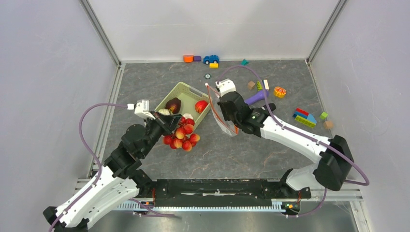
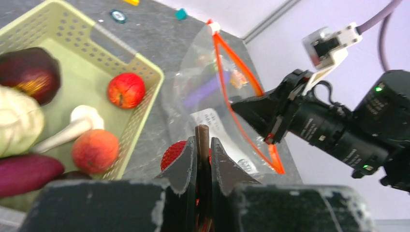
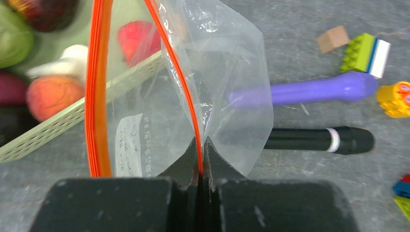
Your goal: Place the food in the zip-top bag and seal the zipper
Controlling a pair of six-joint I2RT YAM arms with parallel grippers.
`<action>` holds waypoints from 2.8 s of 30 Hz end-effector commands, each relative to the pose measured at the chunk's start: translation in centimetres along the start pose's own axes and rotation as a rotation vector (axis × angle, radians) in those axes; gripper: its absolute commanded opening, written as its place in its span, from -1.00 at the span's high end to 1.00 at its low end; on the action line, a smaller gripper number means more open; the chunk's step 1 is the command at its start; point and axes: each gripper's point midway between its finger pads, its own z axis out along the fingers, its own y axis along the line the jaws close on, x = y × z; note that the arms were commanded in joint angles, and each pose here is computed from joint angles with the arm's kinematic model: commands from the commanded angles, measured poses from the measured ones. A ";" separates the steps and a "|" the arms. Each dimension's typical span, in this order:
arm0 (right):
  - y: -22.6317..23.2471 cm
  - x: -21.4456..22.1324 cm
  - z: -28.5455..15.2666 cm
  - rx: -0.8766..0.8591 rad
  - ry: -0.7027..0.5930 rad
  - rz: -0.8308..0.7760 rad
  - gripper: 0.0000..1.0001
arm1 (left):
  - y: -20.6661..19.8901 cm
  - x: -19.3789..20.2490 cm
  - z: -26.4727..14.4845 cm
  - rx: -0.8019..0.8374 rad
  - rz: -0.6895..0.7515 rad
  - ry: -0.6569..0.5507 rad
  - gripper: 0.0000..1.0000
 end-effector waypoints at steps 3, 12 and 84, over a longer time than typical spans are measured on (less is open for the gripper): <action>4.0 0.1 -1.7 -0.247 -0.057 0.045 1.00 | -9.0 -4.5 0.1 0.341 -0.003 -0.090 0.96; 6.0 0.6 -4.5 -0.382 -0.099 0.126 1.00 | -16.2 -7.3 0.7 0.671 -0.042 -0.214 0.96; 10.2 -3.0 -15.0 -1.001 -0.334 0.263 1.00 | -5.9 8.1 6.0 0.387 0.393 0.291 0.96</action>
